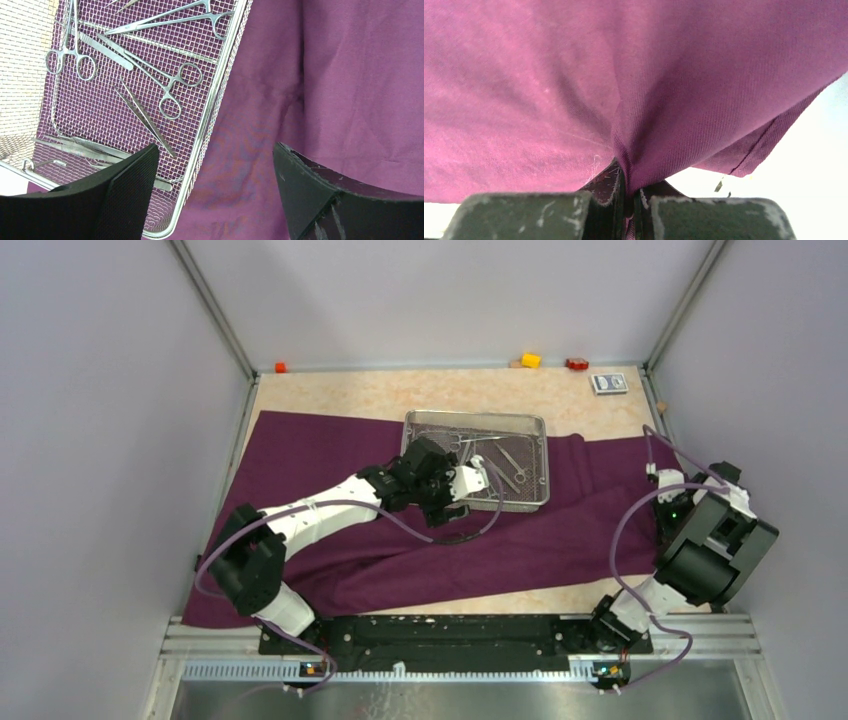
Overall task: Open and lay out the surgical kit
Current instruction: Open the surgical kit at the center of the board.
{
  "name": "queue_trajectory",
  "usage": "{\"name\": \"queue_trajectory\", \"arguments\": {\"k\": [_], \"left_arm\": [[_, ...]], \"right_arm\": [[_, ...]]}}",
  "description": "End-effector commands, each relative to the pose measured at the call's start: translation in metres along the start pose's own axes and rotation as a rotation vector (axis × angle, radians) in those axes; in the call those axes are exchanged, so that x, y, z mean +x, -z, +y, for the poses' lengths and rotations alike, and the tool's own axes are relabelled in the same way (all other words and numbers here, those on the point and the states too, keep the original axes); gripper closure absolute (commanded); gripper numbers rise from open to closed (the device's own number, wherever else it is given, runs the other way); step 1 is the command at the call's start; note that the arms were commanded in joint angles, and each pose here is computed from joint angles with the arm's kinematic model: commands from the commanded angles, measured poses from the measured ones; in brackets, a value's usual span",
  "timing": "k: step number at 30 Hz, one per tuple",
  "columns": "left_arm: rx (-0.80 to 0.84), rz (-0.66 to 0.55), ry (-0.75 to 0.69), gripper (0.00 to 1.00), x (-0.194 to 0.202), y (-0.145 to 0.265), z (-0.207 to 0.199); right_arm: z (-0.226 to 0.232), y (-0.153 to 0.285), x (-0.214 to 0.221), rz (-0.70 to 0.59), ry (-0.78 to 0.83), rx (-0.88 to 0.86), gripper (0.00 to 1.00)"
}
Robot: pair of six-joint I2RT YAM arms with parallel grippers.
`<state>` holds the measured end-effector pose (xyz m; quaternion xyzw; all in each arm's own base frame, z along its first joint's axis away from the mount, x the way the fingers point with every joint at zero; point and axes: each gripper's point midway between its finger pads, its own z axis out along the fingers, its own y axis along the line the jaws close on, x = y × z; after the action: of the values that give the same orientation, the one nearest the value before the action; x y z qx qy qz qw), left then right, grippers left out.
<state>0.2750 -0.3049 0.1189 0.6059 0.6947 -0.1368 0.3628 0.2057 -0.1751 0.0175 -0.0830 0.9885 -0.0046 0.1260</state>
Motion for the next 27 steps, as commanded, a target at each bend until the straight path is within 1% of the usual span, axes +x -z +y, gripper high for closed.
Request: {"name": "queue_trajectory", "arguments": {"k": [1, 5, 8, 13, 17, 23, 27], "left_arm": [[-0.049, -0.033, -0.023, 0.11, -0.009, 0.008, 0.009], [-0.070, -0.029, -0.042, 0.11, -0.009, 0.013, 0.013], [-0.078, -0.028, -0.056, 0.11, -0.011, 0.018, 0.014], [-0.097, -0.035, -0.074, 0.11, -0.014, 0.026, 0.017], [-0.109, -0.043, -0.085, 0.10, -0.017, 0.032, 0.019], [-0.144, -0.037, -0.098, 0.09, -0.016, 0.039, 0.025], [-0.160, -0.035, -0.088, 0.09, -0.014, 0.042, 0.029]], "right_arm": [[0.013, 0.029, 0.004, 0.010, 0.041, -0.030, 1.00], [0.016, 0.065, 0.017, 0.072, 0.099, -0.002, 1.00], [0.022, 0.086, 0.039, 0.156, 0.149, 0.026, 1.00], [0.027, 0.108, 0.079, 0.284, 0.231, 0.129, 1.00], [0.032, 0.112, 0.105, 0.372, 0.282, 0.167, 1.00], [0.045, 0.114, 0.134, 0.480, 0.340, 0.131, 1.00], [0.027, 0.117, 0.132, 0.517, 0.339, 0.208, 0.91]]}}
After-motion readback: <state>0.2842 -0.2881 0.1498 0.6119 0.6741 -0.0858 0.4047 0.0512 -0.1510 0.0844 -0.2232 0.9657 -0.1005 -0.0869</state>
